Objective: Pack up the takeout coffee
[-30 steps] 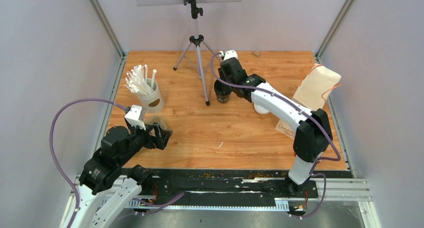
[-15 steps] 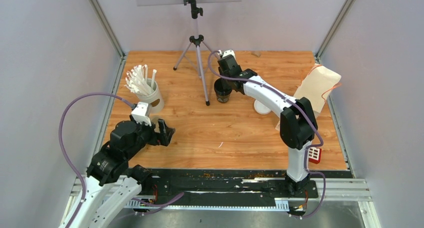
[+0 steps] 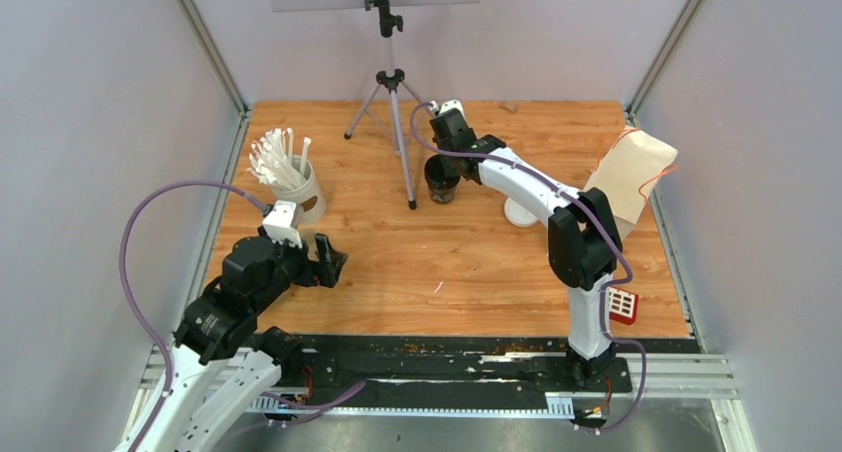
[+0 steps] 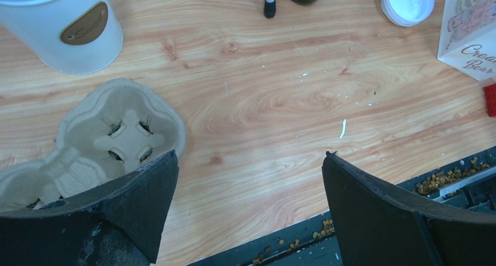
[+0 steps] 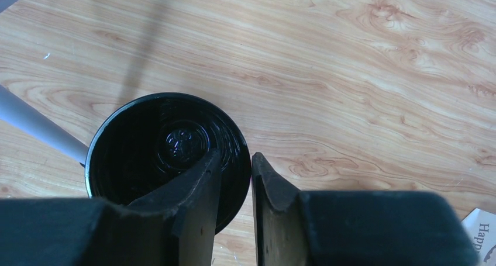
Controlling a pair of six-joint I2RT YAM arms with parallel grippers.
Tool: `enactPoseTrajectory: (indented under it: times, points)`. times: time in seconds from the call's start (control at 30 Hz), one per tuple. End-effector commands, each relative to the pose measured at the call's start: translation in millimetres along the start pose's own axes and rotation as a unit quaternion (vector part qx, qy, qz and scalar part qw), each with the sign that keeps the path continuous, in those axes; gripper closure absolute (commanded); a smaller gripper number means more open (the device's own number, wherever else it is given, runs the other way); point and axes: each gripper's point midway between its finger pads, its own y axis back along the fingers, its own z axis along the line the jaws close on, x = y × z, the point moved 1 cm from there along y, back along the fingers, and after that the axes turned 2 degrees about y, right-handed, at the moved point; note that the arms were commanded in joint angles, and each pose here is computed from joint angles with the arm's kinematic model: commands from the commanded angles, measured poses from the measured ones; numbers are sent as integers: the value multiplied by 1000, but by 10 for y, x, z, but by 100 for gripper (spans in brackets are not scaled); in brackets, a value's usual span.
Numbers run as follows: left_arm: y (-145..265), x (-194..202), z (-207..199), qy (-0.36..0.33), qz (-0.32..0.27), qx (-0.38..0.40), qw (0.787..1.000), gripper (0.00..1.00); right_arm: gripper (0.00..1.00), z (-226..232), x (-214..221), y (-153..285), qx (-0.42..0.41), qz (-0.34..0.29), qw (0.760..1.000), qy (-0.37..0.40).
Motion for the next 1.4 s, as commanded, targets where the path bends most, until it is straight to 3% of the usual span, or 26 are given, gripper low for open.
enactPoseTrajectory:
  times: [0.0,0.3,0.67,0.83,1.37]
  points:
    - [-14,-85,-16,3,-15,0,1000,0,74,-61,-152,-3,9,-15,1000,0]
    - [-24,-80,-13,3,-13,-2,1000,0,74,-88,-151,-21,13,-11,1000,1]
    - [-30,-74,-11,2,-10,-3,1000,0,88,-140,-232,88,18,-15,1000,2]
    - [-36,-70,-12,3,-9,-3,1000,0,100,-128,-281,147,7,-23,1000,0]
    - [-38,-69,-9,3,-8,-4,1000,0,100,-119,-395,395,-20,-37,999,-20]
